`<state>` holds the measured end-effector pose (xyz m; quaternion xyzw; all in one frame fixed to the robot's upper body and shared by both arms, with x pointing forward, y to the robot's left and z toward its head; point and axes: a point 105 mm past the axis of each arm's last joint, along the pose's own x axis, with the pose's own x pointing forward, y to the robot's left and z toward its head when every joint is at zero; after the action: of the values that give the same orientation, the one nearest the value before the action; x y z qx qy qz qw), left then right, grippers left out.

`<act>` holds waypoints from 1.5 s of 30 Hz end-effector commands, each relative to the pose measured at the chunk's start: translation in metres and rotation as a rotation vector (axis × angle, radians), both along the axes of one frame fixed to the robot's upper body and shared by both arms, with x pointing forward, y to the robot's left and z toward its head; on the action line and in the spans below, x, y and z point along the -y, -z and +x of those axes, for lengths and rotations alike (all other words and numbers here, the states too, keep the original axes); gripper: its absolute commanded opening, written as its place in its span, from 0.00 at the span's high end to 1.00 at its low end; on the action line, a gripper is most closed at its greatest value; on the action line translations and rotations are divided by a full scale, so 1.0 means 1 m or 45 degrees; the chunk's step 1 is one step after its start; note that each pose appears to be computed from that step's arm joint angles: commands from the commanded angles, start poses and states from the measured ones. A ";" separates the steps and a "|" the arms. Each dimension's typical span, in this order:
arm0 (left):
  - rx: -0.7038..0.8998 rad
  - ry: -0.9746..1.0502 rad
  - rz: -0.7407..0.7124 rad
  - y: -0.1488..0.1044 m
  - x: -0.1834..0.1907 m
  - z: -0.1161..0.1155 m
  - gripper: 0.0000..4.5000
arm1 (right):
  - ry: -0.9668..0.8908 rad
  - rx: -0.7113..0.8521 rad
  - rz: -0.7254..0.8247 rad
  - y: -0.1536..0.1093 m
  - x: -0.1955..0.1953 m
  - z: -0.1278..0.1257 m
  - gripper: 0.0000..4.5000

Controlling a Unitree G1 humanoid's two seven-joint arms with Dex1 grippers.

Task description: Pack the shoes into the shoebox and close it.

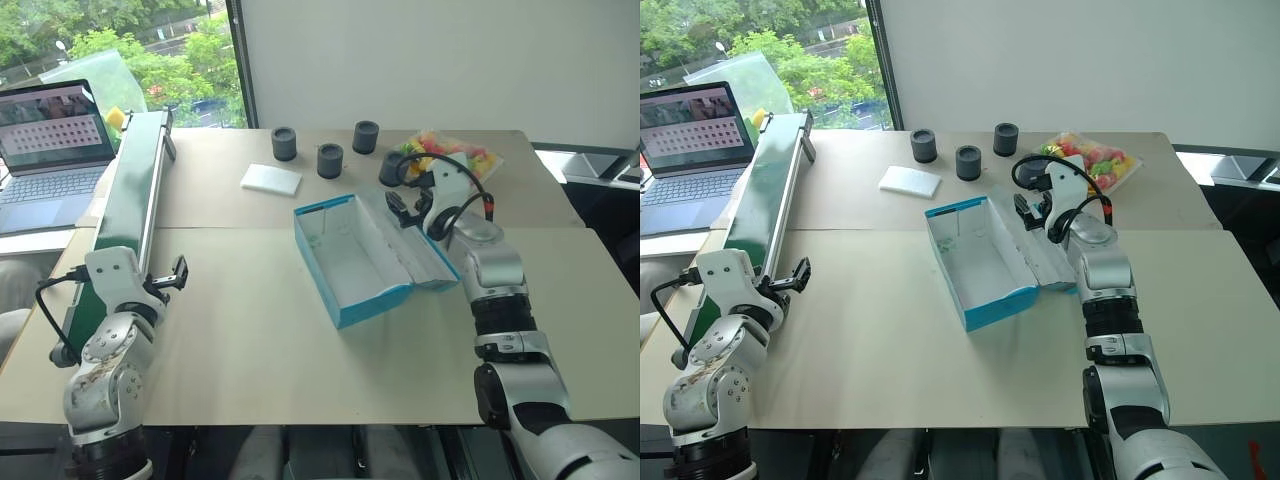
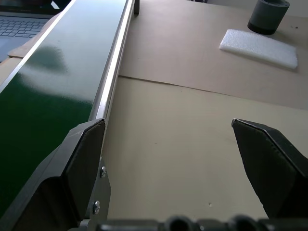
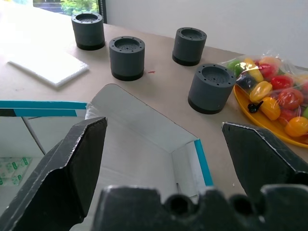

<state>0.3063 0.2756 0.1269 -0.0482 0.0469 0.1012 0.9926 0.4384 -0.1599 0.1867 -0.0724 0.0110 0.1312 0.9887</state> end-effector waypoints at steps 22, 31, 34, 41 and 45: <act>-0.009 -0.033 0.035 -0.006 -0.017 -0.021 0.00 | -1.218 0.008 0.021 -0.042 -0.211 -0.106 0.01; -0.092 -0.072 0.070 -0.005 -0.052 -0.036 0.00 | -1.132 0.042 -0.071 -0.009 -0.225 -0.111 0.01; -0.111 -0.105 0.029 -0.004 -0.065 -0.043 0.00 | -1.075 0.058 -0.109 -0.001 -0.222 -0.109 0.01; -0.124 -0.156 0.045 -0.007 -0.081 -0.054 0.00 | -1.011 0.097 -0.068 -0.006 -0.227 -0.110 0.01; -0.177 -0.138 0.048 0.001 -0.077 -0.055 0.00 | -1.007 0.103 -0.064 -0.006 -0.229 -0.109 0.01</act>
<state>0.2529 0.3525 0.1203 -0.0357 0.1137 0.1609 0.9797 0.3339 0.0663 0.1752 -0.1041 -0.0124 0.4963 0.8618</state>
